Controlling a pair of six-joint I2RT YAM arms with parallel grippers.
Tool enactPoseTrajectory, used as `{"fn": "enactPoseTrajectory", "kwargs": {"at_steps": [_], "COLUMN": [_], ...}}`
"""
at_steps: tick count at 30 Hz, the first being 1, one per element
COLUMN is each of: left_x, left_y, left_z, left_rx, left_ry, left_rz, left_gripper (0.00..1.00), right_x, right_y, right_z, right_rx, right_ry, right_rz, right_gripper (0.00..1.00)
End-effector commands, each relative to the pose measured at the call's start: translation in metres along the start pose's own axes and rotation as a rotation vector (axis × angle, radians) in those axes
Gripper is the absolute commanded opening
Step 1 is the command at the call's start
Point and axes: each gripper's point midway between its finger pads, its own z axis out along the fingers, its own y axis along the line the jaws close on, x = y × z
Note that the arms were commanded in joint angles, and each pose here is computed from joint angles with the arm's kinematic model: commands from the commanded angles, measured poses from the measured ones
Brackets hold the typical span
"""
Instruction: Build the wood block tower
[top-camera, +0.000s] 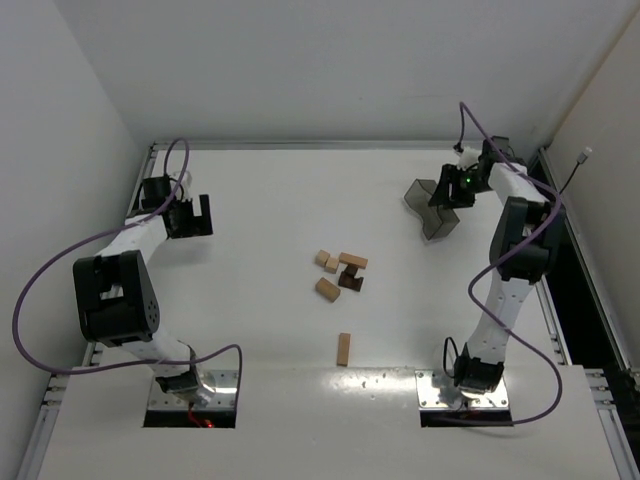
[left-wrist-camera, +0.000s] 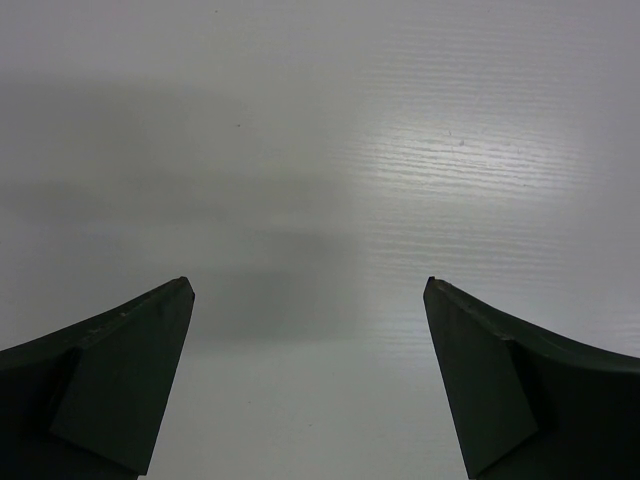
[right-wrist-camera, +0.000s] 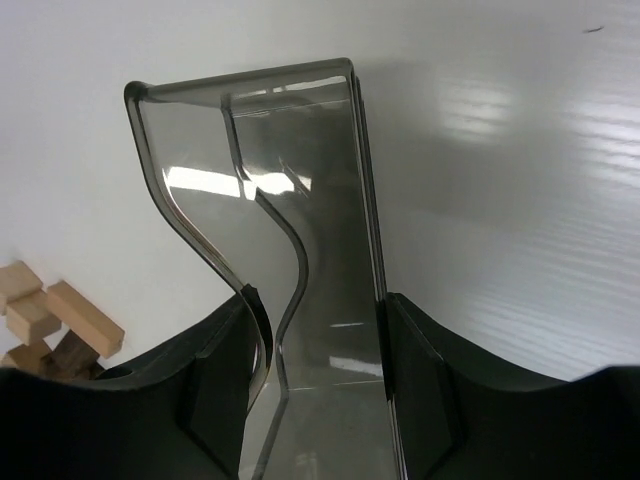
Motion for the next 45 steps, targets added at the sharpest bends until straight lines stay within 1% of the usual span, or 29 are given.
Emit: {"fn": "enactPoseTrajectory", "kwargs": {"at_steps": [1,3,5,6,7,8,11,14,15,16,17,18,19,21,22,23,25,26,27,28,29,30,31,32,33,36,39,44,45], "left_x": [-0.023,-0.023,-0.023,-0.023,-0.021,-0.020,-0.018,-0.018,-0.018,-0.021,-0.021,-0.021,-0.021,-0.018,-0.022,-0.022,-0.023,-0.023,-0.022,-0.022,-0.022,-0.022,-0.022,-0.022,-0.022,-0.022,-0.022,-0.016,-0.016], "left_y": [0.000,0.000,0.000,0.000,0.000,0.000,0.000,0.000,0.000,-0.002,-0.002,-0.002,-0.002,-0.003,-0.003,-0.003,-0.004,-0.004,-0.005,-0.005,-0.005,-0.005,-0.005,-0.003,-0.003,-0.002,-0.002,0.000,0.000], "left_z": [-0.004,-0.004,-0.004,-0.004,-0.004,-0.004,-0.005,-0.005,-0.005,-0.006,-0.006,-0.006,-0.006,-0.004,-0.005,-0.005,-0.005,-0.005,-0.005,-0.005,-0.005,-0.005,-0.005,-0.005,-0.005,-0.005,-0.005,-0.001,-0.001], "left_rx": [0.024,0.024,0.024,0.024,0.024,0.024,0.025,0.025,0.025,0.034,0.034,0.034,0.034,0.044,0.043,0.043,0.052,0.052,0.053,0.053,0.053,0.053,0.053,0.043,0.043,0.034,0.034,0.026,0.026], "left_ry": [-0.071,-0.071,-0.071,-0.071,-0.061,-0.061,-0.051,-0.052,-0.052,-0.052,-0.052,-0.052,-0.052,-0.044,-0.053,-0.053,-0.053,-0.053,-0.053,-0.053,-0.053,-0.053,-0.053,-0.052,-0.052,-0.052,-0.052,-0.033,-0.033], "left_rz": [0.015,0.015,0.015,0.015,0.022,0.022,0.021,0.030,0.030,0.031,0.031,0.031,0.031,0.029,0.031,0.031,0.031,0.031,0.022,0.022,0.022,0.022,0.022,0.022,0.022,0.021,0.021,0.019,0.019], "left_gripper": [0.99,0.99,0.99,0.99,0.99,0.99,0.99,0.99,0.99,0.99,0.99,0.99,0.99,0.99,0.99,0.99,0.99,0.99,0.99,0.99,0.99,0.99,0.99,0.99,0.99,0.99,0.99,0.99,0.99], "right_x": [-0.029,-0.027,-0.025,-0.021,-0.020,-0.024,-0.034,-0.033,-0.030,-0.030,-0.024,-0.024,-0.024,-0.031,-0.031,-0.038,-0.045,-0.050,-0.054,-0.054,-0.063,-0.059,-0.065,-0.066,-0.067,-0.065,-0.061,-0.048,-0.047], "right_y": [0.022,0.016,0.026,0.023,0.033,0.036,0.026,0.014,0.012,0.008,0.003,-0.004,-0.009,-0.020,-0.028,-0.034,-0.044,-0.048,-0.042,-0.050,-0.042,-0.042,-0.041,-0.037,-0.032,-0.038,-0.040,-0.052,-0.056], "right_z": [-0.010,-0.004,-0.001,0.006,0.005,0.004,0.002,0.004,0.008,0.006,0.010,0.008,0.008,-0.001,-0.001,-0.011,-0.019,-0.023,-0.029,-0.034,-0.035,-0.036,-0.040,-0.045,-0.040,-0.038,-0.034,-0.029,-0.027], "right_rx": [-0.140,-0.198,-0.317,-0.359,-0.429,-0.450,-0.523,-0.515,-0.516,-0.512,-0.481,-0.462,-0.423,-0.358,-0.295,-0.256,-0.163,-0.127,-0.101,-0.036,-0.015,0.024,0.057,0.083,0.099,0.218,0.276,0.339,0.350], "right_ry": [-0.074,-0.082,-0.087,-0.090,-0.088,-0.106,-0.147,-0.151,-0.144,-0.149,-0.135,-0.140,-0.127,-0.146,-0.146,-0.167,-0.186,-0.201,-0.212,-0.212,-0.235,-0.223,-0.235,-0.236,-0.224,-0.187,-0.156,-0.097,-0.094], "right_rz": [-0.009,0.030,0.066,0.088,0.105,0.090,0.121,0.143,0.151,0.157,0.163,0.171,0.171,0.128,0.115,0.096,0.075,0.047,0.002,-0.011,-0.080,-0.101,-0.133,-0.162,-0.210,-0.272,-0.314,-0.332,-0.331], "right_gripper": [0.00,0.00,0.00,0.00,0.00,0.01,0.07,0.15,0.23,0.46,0.56,0.77,0.82,0.89,0.94,0.96,0.96,0.96,0.96,0.96,0.96,0.95,0.93,0.90,0.88,0.86,0.84,0.74,0.74]}}
